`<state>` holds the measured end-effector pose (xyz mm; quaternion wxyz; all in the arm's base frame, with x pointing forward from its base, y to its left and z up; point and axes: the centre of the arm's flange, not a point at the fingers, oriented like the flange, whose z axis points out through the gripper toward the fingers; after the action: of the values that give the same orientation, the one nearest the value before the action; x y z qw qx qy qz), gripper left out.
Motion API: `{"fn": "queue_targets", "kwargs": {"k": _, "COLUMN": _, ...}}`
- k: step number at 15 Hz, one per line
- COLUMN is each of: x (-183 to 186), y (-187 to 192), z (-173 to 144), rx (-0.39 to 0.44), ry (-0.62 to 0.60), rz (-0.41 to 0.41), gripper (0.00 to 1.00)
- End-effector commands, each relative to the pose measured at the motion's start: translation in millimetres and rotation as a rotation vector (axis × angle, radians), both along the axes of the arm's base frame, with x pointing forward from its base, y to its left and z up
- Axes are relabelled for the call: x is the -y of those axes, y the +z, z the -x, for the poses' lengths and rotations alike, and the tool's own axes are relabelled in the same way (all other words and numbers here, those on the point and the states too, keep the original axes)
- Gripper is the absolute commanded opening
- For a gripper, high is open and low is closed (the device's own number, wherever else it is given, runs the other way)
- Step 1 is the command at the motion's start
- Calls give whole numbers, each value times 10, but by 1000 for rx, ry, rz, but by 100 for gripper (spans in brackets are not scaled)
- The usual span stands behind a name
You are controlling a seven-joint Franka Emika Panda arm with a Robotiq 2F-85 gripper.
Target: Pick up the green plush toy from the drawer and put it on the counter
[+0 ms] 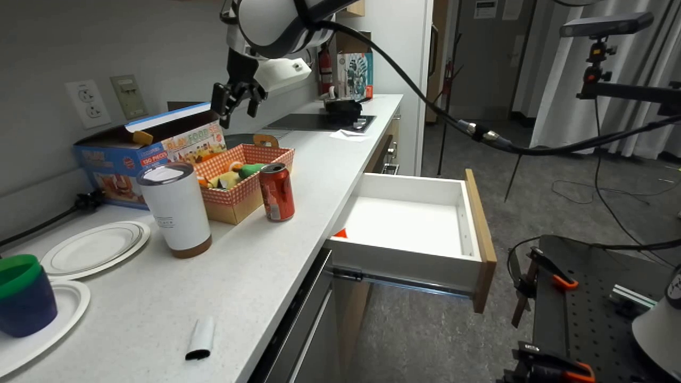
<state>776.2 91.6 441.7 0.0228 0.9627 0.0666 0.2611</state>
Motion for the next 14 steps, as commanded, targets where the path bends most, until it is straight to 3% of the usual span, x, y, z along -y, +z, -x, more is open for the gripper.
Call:
{"fn": "queue_targets", "kwargs": {"k": 1, "x": 18, "y": 248, "z": 54, "rx": -25, "ry": 6, "rz": 13, "gripper": 100}}
{"fn": "queue_targets", "kwargs": {"k": 8, "x": 517, "y": 624, "z": 758, "rx": -207, "ry": -101, "rz": 108, "gripper": 100}}
{"fn": "queue_targets", "kwargs": {"k": 10, "x": 769, "y": 641, "z": 960, "rx": -229, "ry": -131, "rz": 140, "gripper": 100}}
{"fn": "queue_targets", "kwargs": {"k": 14, "x": 1305, "y": 383, "z": 1302, "rx": -293, "ry": -193, "rz": 119, "gripper": 100}}
